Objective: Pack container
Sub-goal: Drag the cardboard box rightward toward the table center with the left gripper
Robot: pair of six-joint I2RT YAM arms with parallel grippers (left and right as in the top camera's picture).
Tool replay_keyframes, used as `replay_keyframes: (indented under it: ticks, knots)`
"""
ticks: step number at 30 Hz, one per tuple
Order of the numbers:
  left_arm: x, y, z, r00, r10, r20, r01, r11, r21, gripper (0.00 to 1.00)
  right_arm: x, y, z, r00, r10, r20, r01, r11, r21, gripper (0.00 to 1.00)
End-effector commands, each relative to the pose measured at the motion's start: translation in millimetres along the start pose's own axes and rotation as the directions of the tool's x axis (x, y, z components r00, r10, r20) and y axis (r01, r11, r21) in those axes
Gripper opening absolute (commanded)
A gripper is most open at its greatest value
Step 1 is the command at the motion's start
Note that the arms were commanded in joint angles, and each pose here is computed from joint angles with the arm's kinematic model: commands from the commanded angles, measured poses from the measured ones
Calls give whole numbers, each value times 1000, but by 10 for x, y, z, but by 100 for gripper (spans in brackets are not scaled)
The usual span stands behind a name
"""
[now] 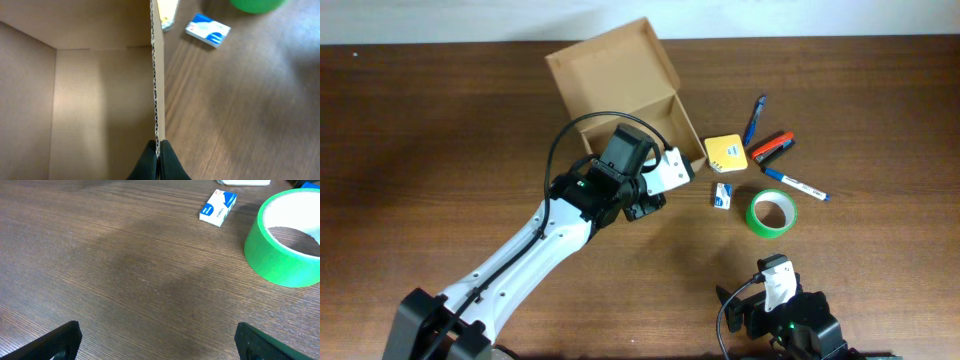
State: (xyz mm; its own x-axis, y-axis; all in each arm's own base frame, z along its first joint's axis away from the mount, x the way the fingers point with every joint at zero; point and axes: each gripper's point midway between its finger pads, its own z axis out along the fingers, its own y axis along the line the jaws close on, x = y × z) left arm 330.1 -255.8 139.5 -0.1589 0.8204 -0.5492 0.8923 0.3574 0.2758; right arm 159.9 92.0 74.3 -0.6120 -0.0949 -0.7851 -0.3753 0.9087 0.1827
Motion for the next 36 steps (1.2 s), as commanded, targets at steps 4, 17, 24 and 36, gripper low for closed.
replay_keyframes:
  ticks: [4, 17, 24, 36]
  knots:
    - [-119, -82, -108, 989, 139, 47, -141, 989, 42, 2, 7, 19, 9, 1000, 5, 4, -5, 1000, -11, 99]
    - [79, -242, -206, 987, 125, 102, -146, 963, 226, 1, 7, 19, 9, 1000, 5, 4, -5, 1000, -11, 99]
    - [121, -111, -272, 982, 97, 162, -135, 961, 242, 2, 7, 18, 9, 1000, 5, 4, -5, 1000, -10, 99]
    - [225, -183, -265, 962, 224, 158, -259, 931, 256, 2, 7, 18, 9, 1000, 5, 4, -5, 1000, -10, 99]
